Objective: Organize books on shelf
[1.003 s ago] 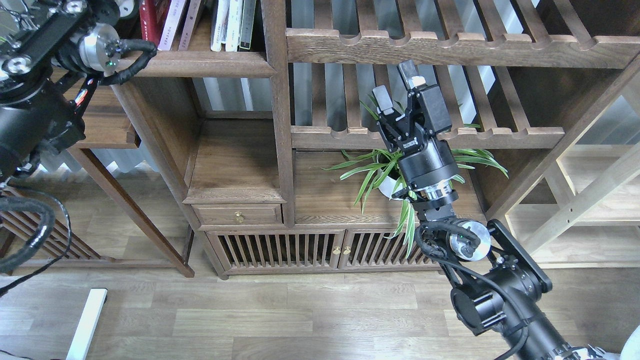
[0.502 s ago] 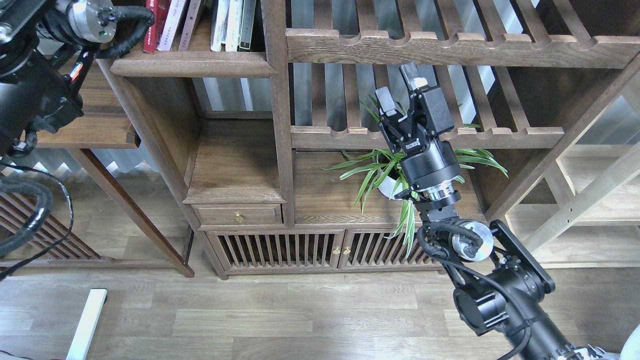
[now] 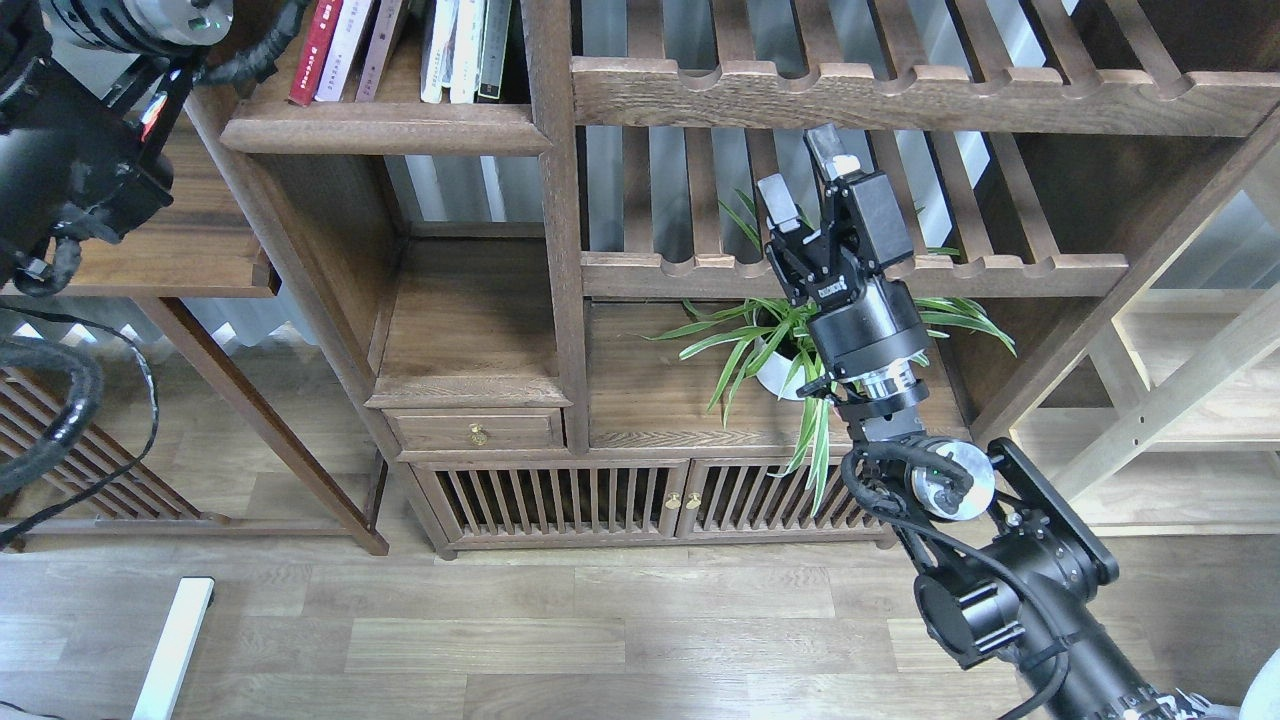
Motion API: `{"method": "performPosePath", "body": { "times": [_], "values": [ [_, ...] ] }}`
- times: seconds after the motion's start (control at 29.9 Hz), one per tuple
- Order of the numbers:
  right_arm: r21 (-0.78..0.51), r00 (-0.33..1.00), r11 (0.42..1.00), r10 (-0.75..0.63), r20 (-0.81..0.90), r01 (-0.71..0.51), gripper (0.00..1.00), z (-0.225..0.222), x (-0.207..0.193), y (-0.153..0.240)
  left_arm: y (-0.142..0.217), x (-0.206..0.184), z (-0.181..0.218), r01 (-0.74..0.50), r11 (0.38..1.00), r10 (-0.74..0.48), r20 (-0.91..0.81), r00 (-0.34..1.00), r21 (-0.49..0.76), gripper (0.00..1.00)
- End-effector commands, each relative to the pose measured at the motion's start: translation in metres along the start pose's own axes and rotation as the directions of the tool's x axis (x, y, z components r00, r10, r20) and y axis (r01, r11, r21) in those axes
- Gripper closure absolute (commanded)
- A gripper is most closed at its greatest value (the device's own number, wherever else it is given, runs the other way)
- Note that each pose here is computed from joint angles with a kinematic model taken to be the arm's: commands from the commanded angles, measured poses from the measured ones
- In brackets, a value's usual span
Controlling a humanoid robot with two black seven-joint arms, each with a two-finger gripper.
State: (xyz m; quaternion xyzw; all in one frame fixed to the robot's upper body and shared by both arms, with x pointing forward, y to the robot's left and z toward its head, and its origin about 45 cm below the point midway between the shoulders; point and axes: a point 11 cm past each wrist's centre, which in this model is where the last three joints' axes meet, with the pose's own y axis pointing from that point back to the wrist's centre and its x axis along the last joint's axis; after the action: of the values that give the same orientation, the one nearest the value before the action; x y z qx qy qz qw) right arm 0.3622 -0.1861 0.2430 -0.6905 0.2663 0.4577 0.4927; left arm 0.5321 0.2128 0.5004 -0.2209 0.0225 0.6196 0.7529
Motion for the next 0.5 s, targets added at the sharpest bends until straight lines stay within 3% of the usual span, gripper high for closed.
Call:
{"method": "performPosePath", "body": {
  "times": [0.0, 0.17, 0.47],
  "values": [
    [0.010, 1.000, 1.000, 0.000, -0.005, 0.000, 0.02, -0.004, 0.000, 0.001, 0.001, -0.007, 0.006, 0.072, 0.996, -0.077, -0.125, 0.989, -0.045, 0.72],
    [0.014, 1.000, 1.000, 0.002, -0.009, -0.002, 0.02, -0.006, 0.000, 0.001, 0.005, -0.014, 0.013, 0.191, 0.975, -0.213, -0.226, 0.951, -0.117, 0.72],
    [0.015, 1.000, 1.000, 0.013, -0.007, -0.013, 0.01, -0.005, 0.003, 0.006, 0.021, -0.025, 0.022, 0.236, 0.943, -0.321, -0.454, 0.831, -0.234, 0.68]
  ]
}}
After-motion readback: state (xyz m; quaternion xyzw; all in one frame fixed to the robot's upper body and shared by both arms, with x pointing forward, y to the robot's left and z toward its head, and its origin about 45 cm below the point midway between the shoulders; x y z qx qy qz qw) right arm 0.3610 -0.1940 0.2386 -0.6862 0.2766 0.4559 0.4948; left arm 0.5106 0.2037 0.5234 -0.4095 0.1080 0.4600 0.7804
